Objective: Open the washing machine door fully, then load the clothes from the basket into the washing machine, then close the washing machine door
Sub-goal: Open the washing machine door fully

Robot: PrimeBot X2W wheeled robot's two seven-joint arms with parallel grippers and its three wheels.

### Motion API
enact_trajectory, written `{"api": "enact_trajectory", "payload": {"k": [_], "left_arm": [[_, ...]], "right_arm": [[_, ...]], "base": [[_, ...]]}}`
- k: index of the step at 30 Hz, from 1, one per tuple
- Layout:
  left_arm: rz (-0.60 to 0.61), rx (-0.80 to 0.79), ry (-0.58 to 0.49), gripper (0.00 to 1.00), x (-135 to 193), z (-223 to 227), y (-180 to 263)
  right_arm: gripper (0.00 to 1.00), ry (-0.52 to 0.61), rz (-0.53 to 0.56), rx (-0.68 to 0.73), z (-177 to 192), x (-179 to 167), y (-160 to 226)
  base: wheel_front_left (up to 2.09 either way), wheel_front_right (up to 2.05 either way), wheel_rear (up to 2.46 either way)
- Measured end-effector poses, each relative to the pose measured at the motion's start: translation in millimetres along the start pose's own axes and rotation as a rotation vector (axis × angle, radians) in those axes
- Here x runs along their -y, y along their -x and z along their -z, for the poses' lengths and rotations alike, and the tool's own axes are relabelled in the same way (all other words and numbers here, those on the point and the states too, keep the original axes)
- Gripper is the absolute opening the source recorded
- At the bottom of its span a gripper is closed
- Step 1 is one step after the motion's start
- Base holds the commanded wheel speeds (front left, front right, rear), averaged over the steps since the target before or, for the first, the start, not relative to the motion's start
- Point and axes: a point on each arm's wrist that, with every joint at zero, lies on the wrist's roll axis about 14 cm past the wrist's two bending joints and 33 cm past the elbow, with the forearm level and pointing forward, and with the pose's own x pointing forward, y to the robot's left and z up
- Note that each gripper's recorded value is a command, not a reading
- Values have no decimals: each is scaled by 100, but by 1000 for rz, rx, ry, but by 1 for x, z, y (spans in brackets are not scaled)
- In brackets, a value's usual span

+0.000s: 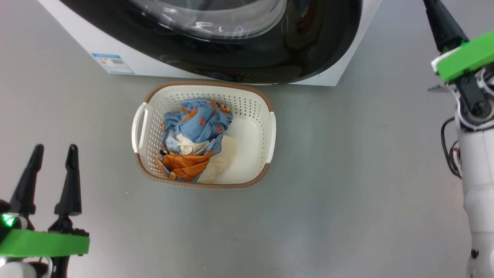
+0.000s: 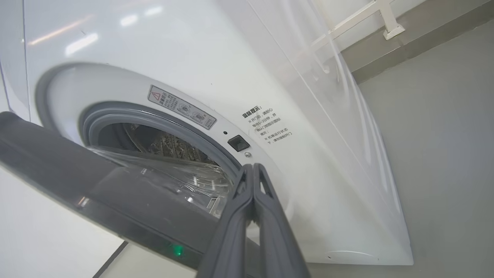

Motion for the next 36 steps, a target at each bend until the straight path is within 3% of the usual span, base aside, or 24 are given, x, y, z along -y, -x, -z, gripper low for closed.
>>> {"api": "enact_trajectory", "payload": {"k": [11,27,36], "left_arm": [[-24,-10,8,100,-9,4,-3],[-48,-20,12,100,-15,6,3],[-56,-15,16,100,-16,4,7]], "right_arm": [[0,-265,-50,-189,23,-16,-39],[0,-351,-105,-400,49,-42,-54],[0,-317,-162,-468,51,-62,-51]], "base": [[0,0,0],[0,0,0],[0,0,0]]}}
